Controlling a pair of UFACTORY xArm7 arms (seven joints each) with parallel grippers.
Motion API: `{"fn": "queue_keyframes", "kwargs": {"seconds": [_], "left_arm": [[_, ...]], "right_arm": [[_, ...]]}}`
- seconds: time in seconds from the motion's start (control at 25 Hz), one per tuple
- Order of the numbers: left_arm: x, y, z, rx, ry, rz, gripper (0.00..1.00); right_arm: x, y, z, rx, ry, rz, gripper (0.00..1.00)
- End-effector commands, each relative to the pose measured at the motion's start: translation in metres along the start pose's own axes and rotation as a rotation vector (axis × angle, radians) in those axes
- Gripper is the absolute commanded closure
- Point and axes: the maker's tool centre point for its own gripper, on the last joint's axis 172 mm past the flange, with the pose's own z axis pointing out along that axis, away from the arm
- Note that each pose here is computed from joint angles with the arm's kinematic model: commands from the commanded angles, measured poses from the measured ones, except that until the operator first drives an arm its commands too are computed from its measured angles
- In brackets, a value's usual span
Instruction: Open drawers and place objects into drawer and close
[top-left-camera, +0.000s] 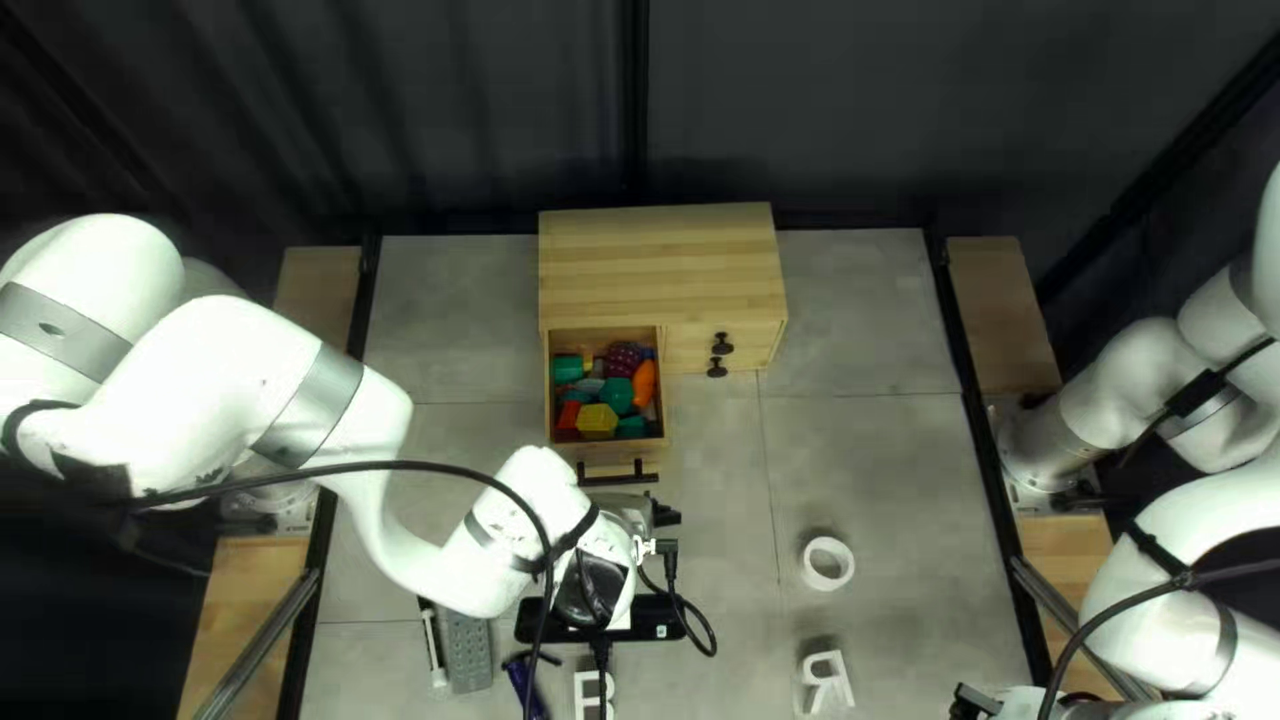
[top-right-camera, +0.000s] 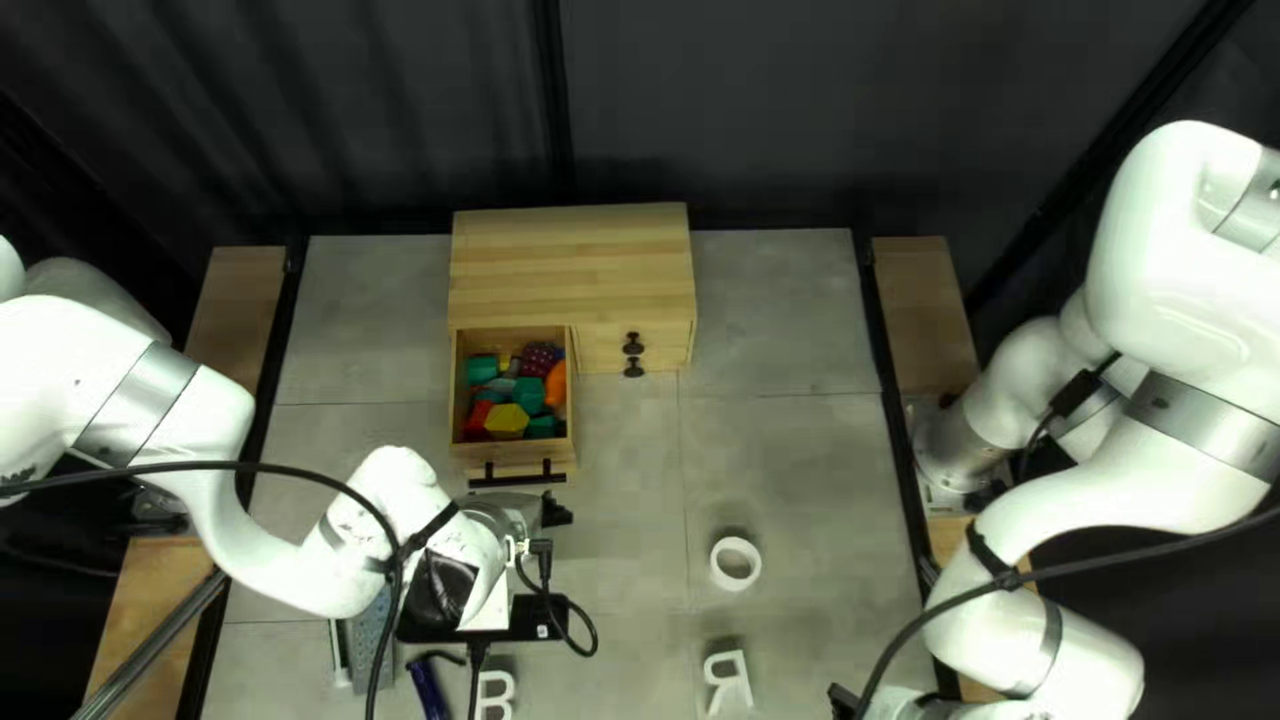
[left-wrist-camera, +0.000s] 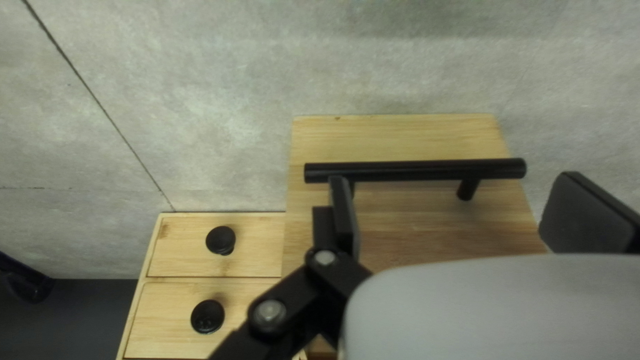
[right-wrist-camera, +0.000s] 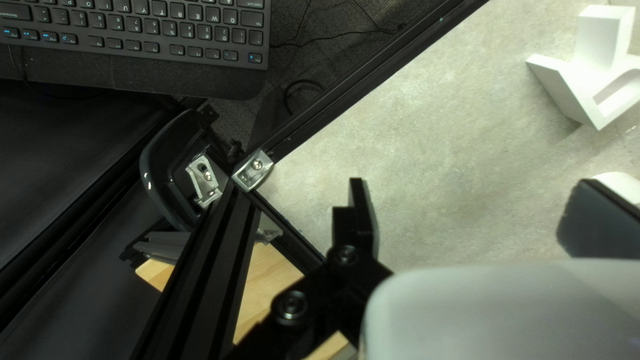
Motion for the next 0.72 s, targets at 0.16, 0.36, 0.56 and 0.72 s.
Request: {"fn": "queue_keyframes", "kwargs": {"seconds": [0.16, 0.36, 0.56, 0.72], "left_arm": [[-0.0093, 0.0014, 0.0005, 0.007, -0.002, -0.009, 0.0], [-0.0131, 0.0014, 0.0047, 0.008, 0.009, -0.014, 0.0], [-0.0139, 0.0022, 0.0083, 0.006, 0.012, -0.015, 0.0], [-0.0136, 0.0012, 0.0084, 0.002, 0.006, -0.007, 0.0]], "right_arm": [[0.0, 0.0, 0.0, 0.0, 0.0, 0.0, 0.0], [0.0, 0.0, 0.0, 0.0, 0.0, 0.0, 0.0], [0.0, 0.0, 0.0, 0.0, 0.0, 0.0, 0.0], [0.0, 0.0, 0.0, 0.0, 0.0, 0.0, 0.0]]}}
